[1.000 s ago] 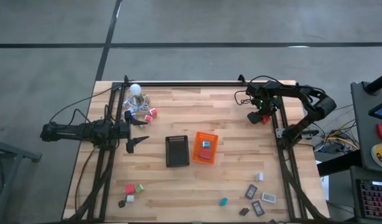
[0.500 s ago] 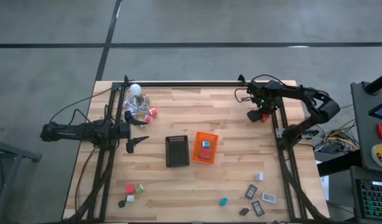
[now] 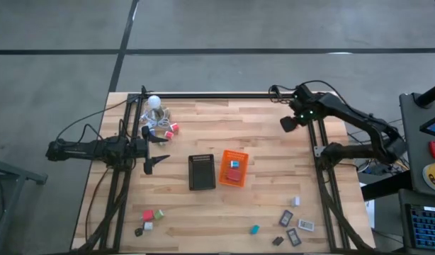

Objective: Pick & Place Office items
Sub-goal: Put the red charger adapter into the orange bin

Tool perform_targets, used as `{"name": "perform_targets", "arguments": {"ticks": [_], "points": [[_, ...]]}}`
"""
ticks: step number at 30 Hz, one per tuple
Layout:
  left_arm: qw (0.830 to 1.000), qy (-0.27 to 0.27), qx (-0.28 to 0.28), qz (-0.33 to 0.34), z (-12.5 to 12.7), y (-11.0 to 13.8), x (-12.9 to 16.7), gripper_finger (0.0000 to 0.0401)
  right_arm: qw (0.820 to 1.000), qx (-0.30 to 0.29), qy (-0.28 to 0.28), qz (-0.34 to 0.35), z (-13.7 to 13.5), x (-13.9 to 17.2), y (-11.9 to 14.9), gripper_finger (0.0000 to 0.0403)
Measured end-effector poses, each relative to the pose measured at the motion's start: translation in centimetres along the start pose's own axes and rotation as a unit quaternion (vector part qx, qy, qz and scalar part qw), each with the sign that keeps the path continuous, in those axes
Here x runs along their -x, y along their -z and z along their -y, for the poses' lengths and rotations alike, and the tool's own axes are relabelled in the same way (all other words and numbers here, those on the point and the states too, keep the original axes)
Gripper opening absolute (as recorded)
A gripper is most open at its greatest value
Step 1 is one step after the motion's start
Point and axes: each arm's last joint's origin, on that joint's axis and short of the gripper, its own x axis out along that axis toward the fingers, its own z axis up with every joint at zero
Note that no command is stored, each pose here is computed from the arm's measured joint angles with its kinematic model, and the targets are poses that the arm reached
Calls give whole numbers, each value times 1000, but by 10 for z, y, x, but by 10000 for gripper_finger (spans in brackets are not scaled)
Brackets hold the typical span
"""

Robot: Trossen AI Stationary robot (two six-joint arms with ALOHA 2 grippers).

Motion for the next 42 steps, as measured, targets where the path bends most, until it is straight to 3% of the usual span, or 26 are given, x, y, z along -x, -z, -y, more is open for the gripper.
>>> {"name": "perform_targets", "arguments": {"ticks": [9, 18, 23, 30, 33, 42], "points": [[1000, 0, 0, 0, 0, 0, 0, 310, 980, 92, -144, 103, -32, 18, -4, 219], [1000, 0, 0, 0, 0, 0, 0, 310, 946, 213, -199, 144, -75, 15, 0, 219], [1000, 0, 0, 0, 0, 0, 0, 310, 922, 263, -241, 150, -105, 14, 11, 219], [1000, 0, 0, 0, 0, 0, 0, 310, 873, 330, -303, 193, -141, 22, 30, 219], [1000, 0, 0, 0, 0, 0, 0, 310, 862, 346, -299, 219, -152, 26, 39, 219], [1000, 0, 0, 0, 0, 0, 0, 310, 856, 381, -274, 217, -173, 18, 64, 219]]}}
